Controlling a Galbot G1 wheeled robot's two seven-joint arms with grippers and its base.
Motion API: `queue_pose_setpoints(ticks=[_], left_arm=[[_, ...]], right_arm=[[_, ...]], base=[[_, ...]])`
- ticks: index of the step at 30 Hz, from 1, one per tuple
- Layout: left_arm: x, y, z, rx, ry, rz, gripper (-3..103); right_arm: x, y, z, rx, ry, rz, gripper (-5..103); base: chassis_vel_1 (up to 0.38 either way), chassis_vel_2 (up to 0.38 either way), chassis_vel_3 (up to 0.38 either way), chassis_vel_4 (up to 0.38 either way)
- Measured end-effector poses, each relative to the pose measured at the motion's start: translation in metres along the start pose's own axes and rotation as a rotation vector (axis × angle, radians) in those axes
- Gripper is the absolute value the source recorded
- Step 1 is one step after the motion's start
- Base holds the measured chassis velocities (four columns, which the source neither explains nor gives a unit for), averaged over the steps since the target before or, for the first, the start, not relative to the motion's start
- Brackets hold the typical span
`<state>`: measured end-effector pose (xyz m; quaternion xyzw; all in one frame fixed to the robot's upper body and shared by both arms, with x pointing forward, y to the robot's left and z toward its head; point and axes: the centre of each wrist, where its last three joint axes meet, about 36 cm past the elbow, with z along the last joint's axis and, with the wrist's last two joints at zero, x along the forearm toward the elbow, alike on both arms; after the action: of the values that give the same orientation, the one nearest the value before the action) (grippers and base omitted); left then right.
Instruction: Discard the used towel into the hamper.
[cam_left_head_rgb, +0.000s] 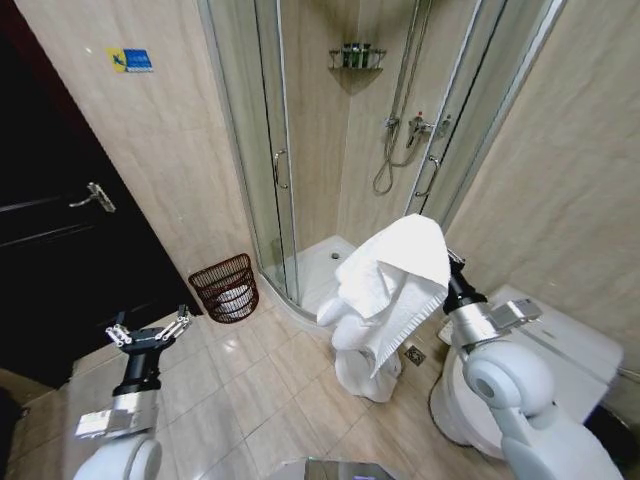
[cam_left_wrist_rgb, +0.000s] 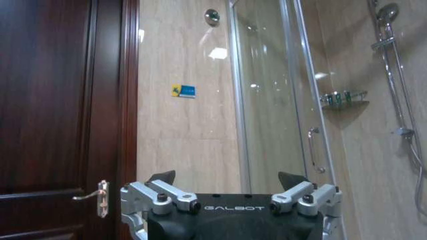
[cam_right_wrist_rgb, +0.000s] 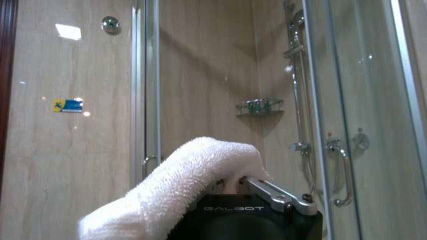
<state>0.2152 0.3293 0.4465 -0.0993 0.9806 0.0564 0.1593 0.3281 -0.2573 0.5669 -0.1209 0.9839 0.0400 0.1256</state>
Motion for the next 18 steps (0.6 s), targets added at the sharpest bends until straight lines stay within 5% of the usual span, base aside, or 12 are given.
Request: queue_pose_setpoints(ticks=[18], left_arm=[[0.0011,0.0018,0.0052,-0.006,-0.003,0.010,100]], right_arm=[[0.0025,0.0019,0.0046,-0.001,0.011,0.000,4]], base=[[0.059,0.066,0.066,0.062]])
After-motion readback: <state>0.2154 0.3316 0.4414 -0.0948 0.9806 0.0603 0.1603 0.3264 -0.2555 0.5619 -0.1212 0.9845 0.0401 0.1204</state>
